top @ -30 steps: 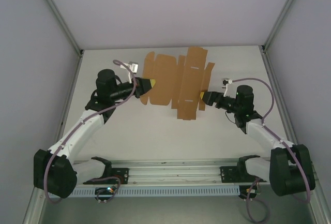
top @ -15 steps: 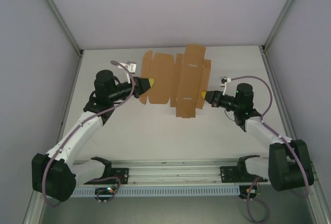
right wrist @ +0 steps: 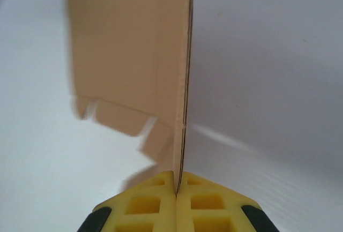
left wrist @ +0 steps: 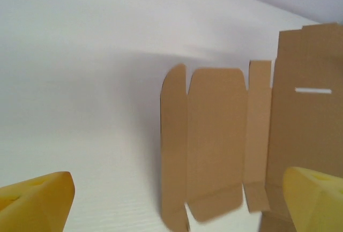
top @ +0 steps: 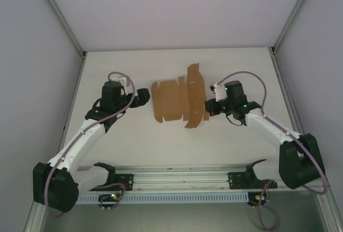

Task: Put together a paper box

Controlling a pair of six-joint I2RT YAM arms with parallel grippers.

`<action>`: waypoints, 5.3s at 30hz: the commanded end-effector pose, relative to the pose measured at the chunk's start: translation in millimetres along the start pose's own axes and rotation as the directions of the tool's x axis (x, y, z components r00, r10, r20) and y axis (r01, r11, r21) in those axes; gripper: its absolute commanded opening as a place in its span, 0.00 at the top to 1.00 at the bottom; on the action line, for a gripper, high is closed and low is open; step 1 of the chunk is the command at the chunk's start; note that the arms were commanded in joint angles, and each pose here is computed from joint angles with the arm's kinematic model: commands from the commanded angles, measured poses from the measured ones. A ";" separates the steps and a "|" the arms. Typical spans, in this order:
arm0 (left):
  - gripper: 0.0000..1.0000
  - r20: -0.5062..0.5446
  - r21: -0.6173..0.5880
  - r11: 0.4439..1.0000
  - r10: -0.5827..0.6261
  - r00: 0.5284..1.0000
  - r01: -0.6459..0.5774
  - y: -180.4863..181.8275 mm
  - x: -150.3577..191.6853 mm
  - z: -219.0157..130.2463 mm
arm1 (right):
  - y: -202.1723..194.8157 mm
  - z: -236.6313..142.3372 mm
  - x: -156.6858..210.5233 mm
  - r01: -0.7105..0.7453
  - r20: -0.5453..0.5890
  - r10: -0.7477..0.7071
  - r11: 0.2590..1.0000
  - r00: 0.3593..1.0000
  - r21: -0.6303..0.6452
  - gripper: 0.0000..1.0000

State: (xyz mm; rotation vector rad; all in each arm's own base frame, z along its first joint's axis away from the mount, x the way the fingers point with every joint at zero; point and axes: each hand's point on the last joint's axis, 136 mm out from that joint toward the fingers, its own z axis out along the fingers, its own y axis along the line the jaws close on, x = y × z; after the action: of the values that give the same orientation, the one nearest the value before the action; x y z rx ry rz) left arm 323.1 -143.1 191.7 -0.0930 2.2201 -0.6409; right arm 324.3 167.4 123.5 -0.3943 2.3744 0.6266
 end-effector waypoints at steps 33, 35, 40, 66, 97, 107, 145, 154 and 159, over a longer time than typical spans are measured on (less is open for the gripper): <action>0.43 -0.417 0.315 0.942 0.025 0.908 0.119 -106.4 39.2 103.5 | 21.9 68.0 -52.6 0.853 -0.273 -0.864 0.279 0.423 0.440 1.00; 0.44 -0.428 0.311 0.941 0.013 0.904 0.134 -106.8 41.9 106.2 | 24.8 66.3 -54.6 0.847 -0.254 -0.866 0.292 0.431 0.443 1.00; 0.57 -0.435 0.315 0.938 0.007 0.901 0.145 -111.8 44.5 112.3 | 38.7 63.4 -53.0 0.853 -0.193 -0.889 0.307 0.415 0.422 1.00; 0.00 -0.309 0.090 0.993 -0.039 0.950 0.070 -29.4 41.4 60.5 | 13.9 36.8 -52.1 0.790 -0.193 -0.850 0.339 0.490 0.510 1.00; 0.13 -0.260 0.396 0.918 0.093 0.961 0.019 -37.0 88.8 88.8 | 26.8 23.5 -52.2 0.700 0.043 -0.784 0.576 0.619 0.421 1.00; 0.61 -0.273 0.445 0.892 0.045 0.961 0.085 -45.1 89.1 104.7 | 31.0 25.6 -46.8 0.700 0.066 -0.779 0.594 0.624 0.396 1.00; 0.00 -0.100 -0.228 0.972 -0.082 0.992 0.058 84.6 34.5 39.9 | 34.9 66.4 -67.5 0.803 -0.542 -0.840 -0.319 0.005 0.503 1.00; 0.00 -0.096 -0.216 0.971 -0.127 0.987 0.104 100.9 -1.4 82.8 | 50.9 59.9 -77.1 0.713 -0.517 -0.856 -0.377 -0.025 0.591 1.00; 0.03 -0.119 -0.089 0.994 -0.078 0.990 0.068 79.8 -10.7 106.5 | 53.4 60.5 -77.2 0.739 -0.476 -0.879 -0.326 -0.007 0.590 1.00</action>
State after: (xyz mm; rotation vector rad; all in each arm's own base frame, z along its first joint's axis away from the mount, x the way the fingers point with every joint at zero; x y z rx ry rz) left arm 406.8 -96.3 89.7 -0.2898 2.4133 -0.5080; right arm 389.7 251.1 135.5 -1.4439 1.1716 -1.1077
